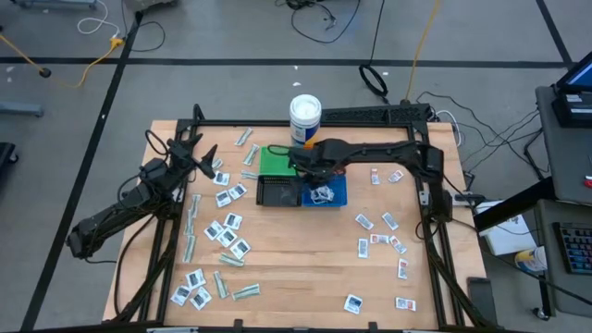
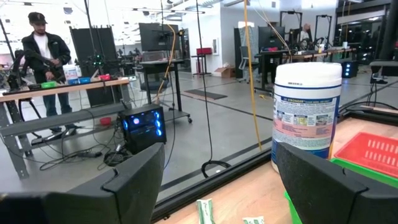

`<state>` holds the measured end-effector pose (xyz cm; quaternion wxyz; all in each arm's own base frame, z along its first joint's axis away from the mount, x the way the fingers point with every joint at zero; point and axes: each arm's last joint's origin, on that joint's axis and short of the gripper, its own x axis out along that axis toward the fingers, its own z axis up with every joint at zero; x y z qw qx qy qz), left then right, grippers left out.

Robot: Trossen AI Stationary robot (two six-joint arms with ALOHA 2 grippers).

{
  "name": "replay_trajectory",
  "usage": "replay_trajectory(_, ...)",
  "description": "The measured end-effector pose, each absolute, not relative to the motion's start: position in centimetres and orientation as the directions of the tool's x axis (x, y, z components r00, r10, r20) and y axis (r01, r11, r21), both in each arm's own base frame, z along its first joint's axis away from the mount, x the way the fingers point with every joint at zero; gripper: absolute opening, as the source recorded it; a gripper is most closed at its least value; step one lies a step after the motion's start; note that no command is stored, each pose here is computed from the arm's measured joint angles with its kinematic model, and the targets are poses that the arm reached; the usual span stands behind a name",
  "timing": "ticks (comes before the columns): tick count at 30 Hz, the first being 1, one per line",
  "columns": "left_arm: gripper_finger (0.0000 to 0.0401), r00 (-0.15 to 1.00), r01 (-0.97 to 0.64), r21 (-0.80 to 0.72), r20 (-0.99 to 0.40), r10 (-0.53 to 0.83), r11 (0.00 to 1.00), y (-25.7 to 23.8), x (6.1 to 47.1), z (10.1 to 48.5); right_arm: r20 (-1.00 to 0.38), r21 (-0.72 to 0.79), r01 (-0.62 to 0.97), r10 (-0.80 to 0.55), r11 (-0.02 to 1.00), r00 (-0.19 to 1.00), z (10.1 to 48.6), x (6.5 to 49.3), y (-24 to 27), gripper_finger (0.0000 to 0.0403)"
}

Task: Pick & Place First Aid Supplies
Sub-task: Put the blue alcohol pad into the blue basket

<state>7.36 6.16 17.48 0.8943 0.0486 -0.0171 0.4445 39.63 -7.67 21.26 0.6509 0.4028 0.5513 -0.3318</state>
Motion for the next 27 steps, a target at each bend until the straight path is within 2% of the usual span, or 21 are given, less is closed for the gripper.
replay_trajectory(6,0.0308,0.604,-0.797,0.071,0.074,0.793,0.6,6.2,7.4,17.5,-0.992,0.128,0.877,0.043,0.463,0.122,20.5,39.5,-7.6,0.0018)
replay_trajectory(14,0.0308,0.604,-0.797,0.071,0.074,0.793,0.6,6.2,7.4,17.5,-0.997,0.069,0.868,0.014,0.491,0.071,20.5,39.0,-7.6,0.0128)
replay_trajectory(18,0.0308,0.604,-0.797,0.071,0.074,0.793,0.6,6.2,7.4,17.5,-0.998,0.058,0.84,0.015,0.539,0.059,21.5,38.3,-7.5,0.0172)
replay_trajectory(22,0.0308,0.604,-0.797,0.071,0.074,0.793,0.6,6.2,7.4,17.5,-0.999,0.046,0.822,0.017,0.567,0.044,22.5,37.6,-7.3,0.0187)
replay_trajectory(27,0.0308,0.604,-0.797,0.071,0.074,0.793,0.6,6.2,7.4,17.5,-0.999,0.044,0.825,0.016,0.564,0.042,24.1,36.6,-7.1,0.0185)
